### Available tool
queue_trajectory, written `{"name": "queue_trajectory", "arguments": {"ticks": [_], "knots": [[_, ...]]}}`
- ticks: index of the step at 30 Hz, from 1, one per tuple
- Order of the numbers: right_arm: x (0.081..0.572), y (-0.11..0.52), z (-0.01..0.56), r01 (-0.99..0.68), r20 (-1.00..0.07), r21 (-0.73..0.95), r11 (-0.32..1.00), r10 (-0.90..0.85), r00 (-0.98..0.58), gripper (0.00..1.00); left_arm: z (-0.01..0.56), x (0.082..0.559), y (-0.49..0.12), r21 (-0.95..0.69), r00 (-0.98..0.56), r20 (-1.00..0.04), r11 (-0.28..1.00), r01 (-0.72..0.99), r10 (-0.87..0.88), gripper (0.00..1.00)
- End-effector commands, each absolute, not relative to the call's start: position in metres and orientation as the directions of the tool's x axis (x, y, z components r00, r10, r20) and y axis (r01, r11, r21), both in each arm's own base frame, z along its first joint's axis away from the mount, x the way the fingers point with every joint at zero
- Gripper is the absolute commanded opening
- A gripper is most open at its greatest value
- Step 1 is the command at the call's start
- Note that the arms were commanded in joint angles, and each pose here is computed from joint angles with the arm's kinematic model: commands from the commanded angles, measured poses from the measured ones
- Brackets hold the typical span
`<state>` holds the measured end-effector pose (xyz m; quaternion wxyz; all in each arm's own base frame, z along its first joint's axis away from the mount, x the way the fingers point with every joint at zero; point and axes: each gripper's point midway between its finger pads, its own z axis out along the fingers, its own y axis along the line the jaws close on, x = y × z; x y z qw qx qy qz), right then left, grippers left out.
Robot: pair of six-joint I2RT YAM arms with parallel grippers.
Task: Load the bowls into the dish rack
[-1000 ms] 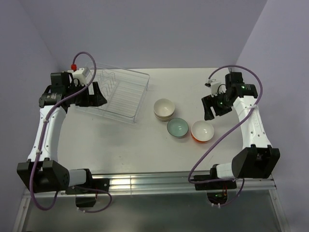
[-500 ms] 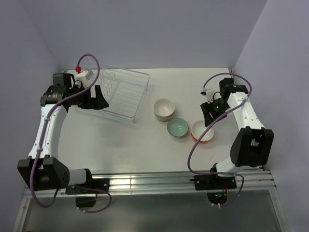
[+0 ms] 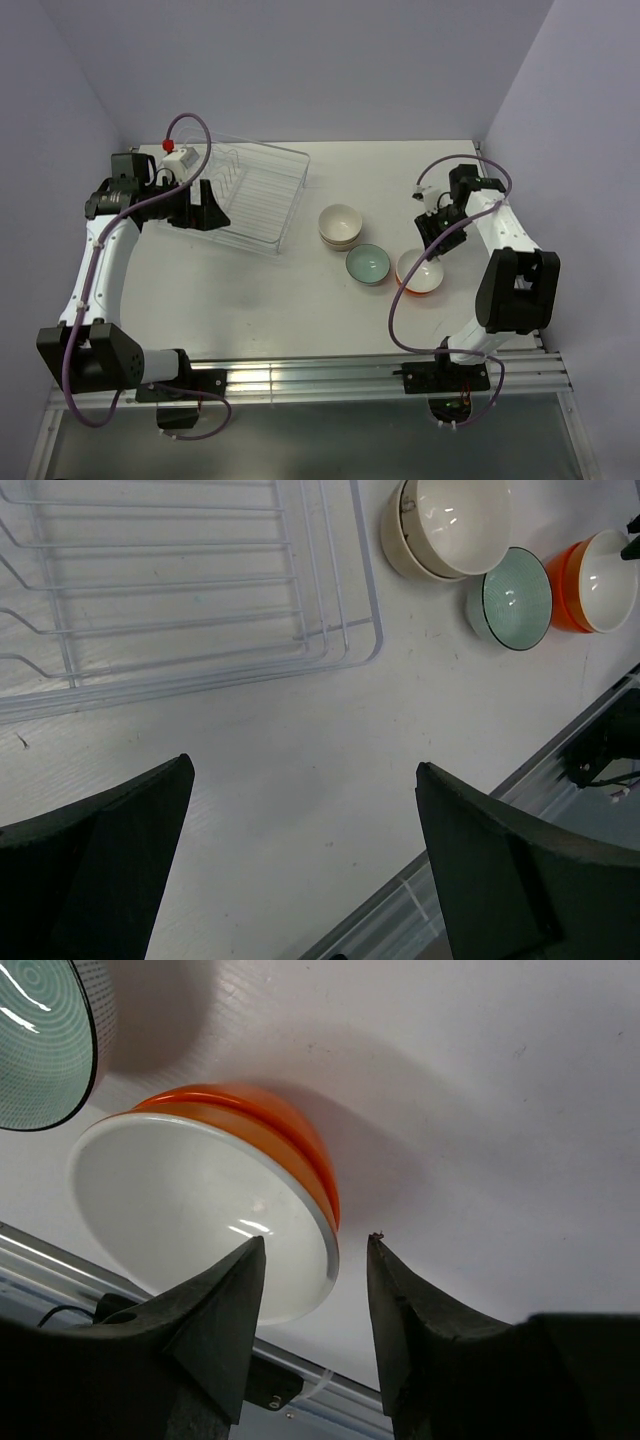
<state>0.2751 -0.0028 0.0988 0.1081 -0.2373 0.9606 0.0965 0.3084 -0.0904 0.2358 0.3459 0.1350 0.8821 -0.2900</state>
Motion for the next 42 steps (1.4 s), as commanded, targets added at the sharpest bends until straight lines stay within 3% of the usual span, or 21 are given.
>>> {"name": "queue_trajectory", "arguments": {"ticks": [1,15,19,24,25,30,31,39,42], "knots": [[0.284,-0.008,0.094,-0.486,-0.271,0.11,0.867,-0.444,-0.854,0.52,0.239,0.308,-0.095,-0.426,-0.712,-0.7,0.766,0.481,0.057,0.99],[0.285,-0.011,0.079,-0.491,-0.254,0.099,0.865,-0.456,-0.853,0.47,0.237,0.31,-0.095,-0.433,-0.718,-0.694,0.77,0.468,0.046,1.0],[0.283,-0.012,0.078,-0.492,-0.253,0.099,0.865,-0.457,-0.853,0.41,0.237,0.31,-0.095,-0.435,-0.718,-0.695,0.768,0.469,0.044,0.99],[0.283,-0.012,0.079,-0.493,-0.253,0.103,0.864,-0.456,-0.853,0.26,0.238,0.31,-0.095,-0.434,-0.717,-0.696,0.773,0.463,0.039,0.99],[0.282,-0.012,0.08,-0.492,-0.255,0.106,0.864,-0.455,-0.854,0.19,0.238,0.31,-0.095,-0.434,-0.717,-0.696,0.773,0.463,0.039,0.99],[0.283,-0.012,0.098,-0.503,-0.279,0.099,0.858,-0.462,-0.842,0.08,0.24,0.309,-0.094,-0.427,-0.711,-0.702,0.775,0.466,0.041,1.0],[0.283,-0.012,0.103,-0.507,-0.29,0.099,0.856,-0.462,-0.838,0.0,0.241,0.309,-0.094,-0.427,-0.71,-0.703,0.775,0.467,0.041,0.99],[0.284,-0.003,0.149,-0.526,-0.383,0.14,0.839,-0.444,-0.81,0.0,0.25,0.306,-0.097,-0.425,-0.694,-0.719,0.765,0.484,0.04,0.99],[0.286,0.018,0.18,-0.545,-0.483,0.211,0.812,-0.398,-0.78,0.0,0.263,0.308,-0.098,-0.425,-0.675,-0.738,0.762,0.489,0.021,0.99]]}}
